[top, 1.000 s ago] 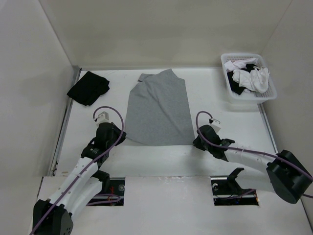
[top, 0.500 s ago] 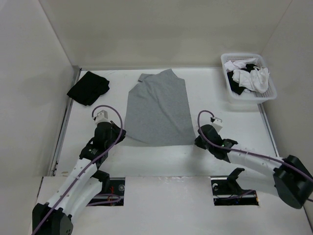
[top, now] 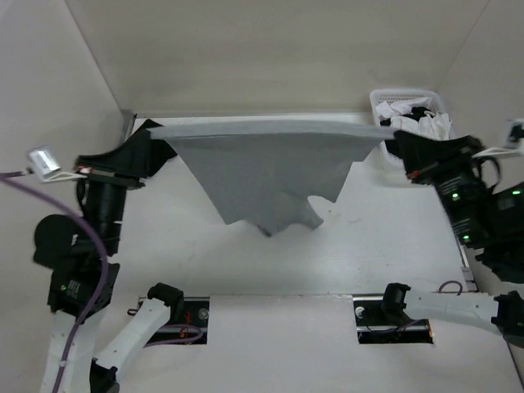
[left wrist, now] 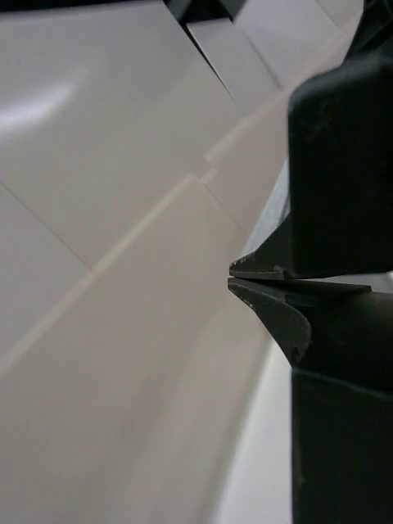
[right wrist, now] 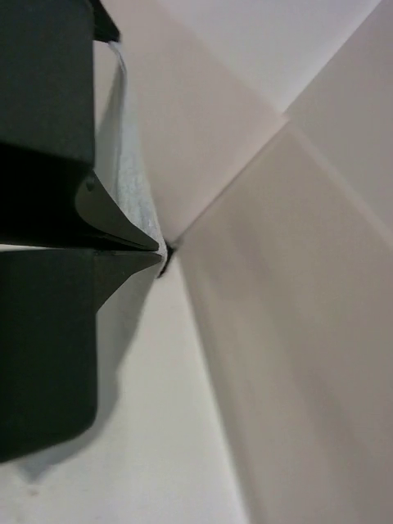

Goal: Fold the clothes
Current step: Flatten the tank top out

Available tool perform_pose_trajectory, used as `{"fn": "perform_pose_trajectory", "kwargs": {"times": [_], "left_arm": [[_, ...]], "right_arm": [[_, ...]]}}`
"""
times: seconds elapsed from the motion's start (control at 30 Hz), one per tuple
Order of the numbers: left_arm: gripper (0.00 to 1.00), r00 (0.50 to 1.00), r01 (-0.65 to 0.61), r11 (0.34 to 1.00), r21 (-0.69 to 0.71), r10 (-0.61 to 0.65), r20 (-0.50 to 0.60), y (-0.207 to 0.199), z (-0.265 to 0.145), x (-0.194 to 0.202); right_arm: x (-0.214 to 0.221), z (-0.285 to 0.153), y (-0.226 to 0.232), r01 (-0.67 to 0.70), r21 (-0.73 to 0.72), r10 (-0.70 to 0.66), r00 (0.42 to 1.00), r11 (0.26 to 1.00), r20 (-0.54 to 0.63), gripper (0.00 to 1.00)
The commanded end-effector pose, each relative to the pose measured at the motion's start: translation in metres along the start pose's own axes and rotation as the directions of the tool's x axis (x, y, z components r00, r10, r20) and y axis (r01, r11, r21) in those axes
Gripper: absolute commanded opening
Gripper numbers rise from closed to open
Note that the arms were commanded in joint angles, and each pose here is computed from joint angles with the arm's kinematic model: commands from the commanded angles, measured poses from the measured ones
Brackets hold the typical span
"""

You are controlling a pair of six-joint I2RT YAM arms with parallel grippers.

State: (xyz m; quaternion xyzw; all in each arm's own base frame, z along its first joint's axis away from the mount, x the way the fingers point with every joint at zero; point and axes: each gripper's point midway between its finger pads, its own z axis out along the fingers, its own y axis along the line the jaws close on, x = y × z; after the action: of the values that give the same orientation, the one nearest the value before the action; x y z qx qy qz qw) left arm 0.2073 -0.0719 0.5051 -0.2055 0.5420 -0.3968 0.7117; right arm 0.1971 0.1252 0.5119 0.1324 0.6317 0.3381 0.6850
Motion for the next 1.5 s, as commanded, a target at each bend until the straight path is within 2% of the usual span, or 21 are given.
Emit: {"fn": "perform_pose_trajectory", "kwargs": {"times": [0.0,0.07,0.17,0.3,0.43,0.57,0.63,0.77,0.93,1.1,1.27,1.37,1.47], "left_arm": [[0.00,0.984,-0.008,0.996,0.092,-0.008,0.175,-0.052,0.001,-0.068],[0.00,0.975,-0.025,0.994,0.104,0.001,0.222,-0.068,0.005,-0.088],[0.00,0.971,-0.033,0.995,0.098,0.009,0.238,-0.076,0.020,-0.097],[0.00,0.968,-0.059,0.998,0.032,0.050,0.245,-0.061,0.054,-0.089],[0.00,0.976,-0.100,0.990,-0.099,0.117,0.185,-0.013,0.107,-0.058],[0.00,0.982,-0.136,0.956,-0.260,0.166,0.094,0.068,0.162,-0.016],[0.00,0.983,-0.150,0.942,-0.300,0.174,0.056,0.096,0.185,0.001],[0.00,0.985,-0.162,0.933,-0.323,0.173,0.007,0.127,0.229,0.019],[0.00,0.988,-0.150,0.937,-0.316,0.152,-0.017,0.139,0.264,0.022],[0.00,0.986,-0.142,0.966,-0.217,0.158,0.059,0.085,0.263,-0.018],[0.00,0.970,-0.149,0.984,-0.103,0.165,0.176,0.020,0.234,-0.072],[0.01,0.962,-0.169,0.981,-0.091,0.184,0.199,0.012,0.216,-0.077],[0.01,0.964,-0.180,0.976,-0.119,0.199,0.177,0.024,0.207,-0.058]], "right_arm": [[-0.060,0.000,0.012,0.180,0.059,-0.185,0.978,0.982,0.098,0.00],[-0.093,-0.002,0.029,0.188,0.031,-0.191,0.971,0.982,0.144,0.00],[-0.121,-0.001,0.044,0.213,0.015,-0.212,0.956,0.977,0.202,0.00],[-0.137,0.013,0.051,0.279,0.067,-0.287,0.920,0.958,0.266,0.00],[-0.111,0.056,0.051,0.367,0.113,-0.384,0.888,0.923,0.253,0.00],[-0.057,0.134,0.018,0.379,0.092,-0.388,0.912,0.921,0.132,0.00],[-0.044,0.174,-0.009,0.365,0.096,-0.372,0.925,0.926,0.076,0.00],[-0.027,0.237,-0.047,0.348,0.118,-0.349,0.937,0.930,-0.013,0.00],[-0.040,0.275,-0.065,0.335,0.145,-0.338,0.941,0.931,-0.007,0.01],[-0.082,0.263,-0.033,0.310,0.099,-0.319,0.943,0.946,0.091,0.01],[-0.134,0.212,0.015,0.300,0.019,-0.297,0.929,0.954,0.223,0.02],[-0.127,0.194,0.010,0.288,0.014,-0.286,0.941,0.957,0.180,0.02],[-0.102,0.180,-0.015,0.275,0.051,-0.279,0.954,0.960,0.109,0.03]]}}
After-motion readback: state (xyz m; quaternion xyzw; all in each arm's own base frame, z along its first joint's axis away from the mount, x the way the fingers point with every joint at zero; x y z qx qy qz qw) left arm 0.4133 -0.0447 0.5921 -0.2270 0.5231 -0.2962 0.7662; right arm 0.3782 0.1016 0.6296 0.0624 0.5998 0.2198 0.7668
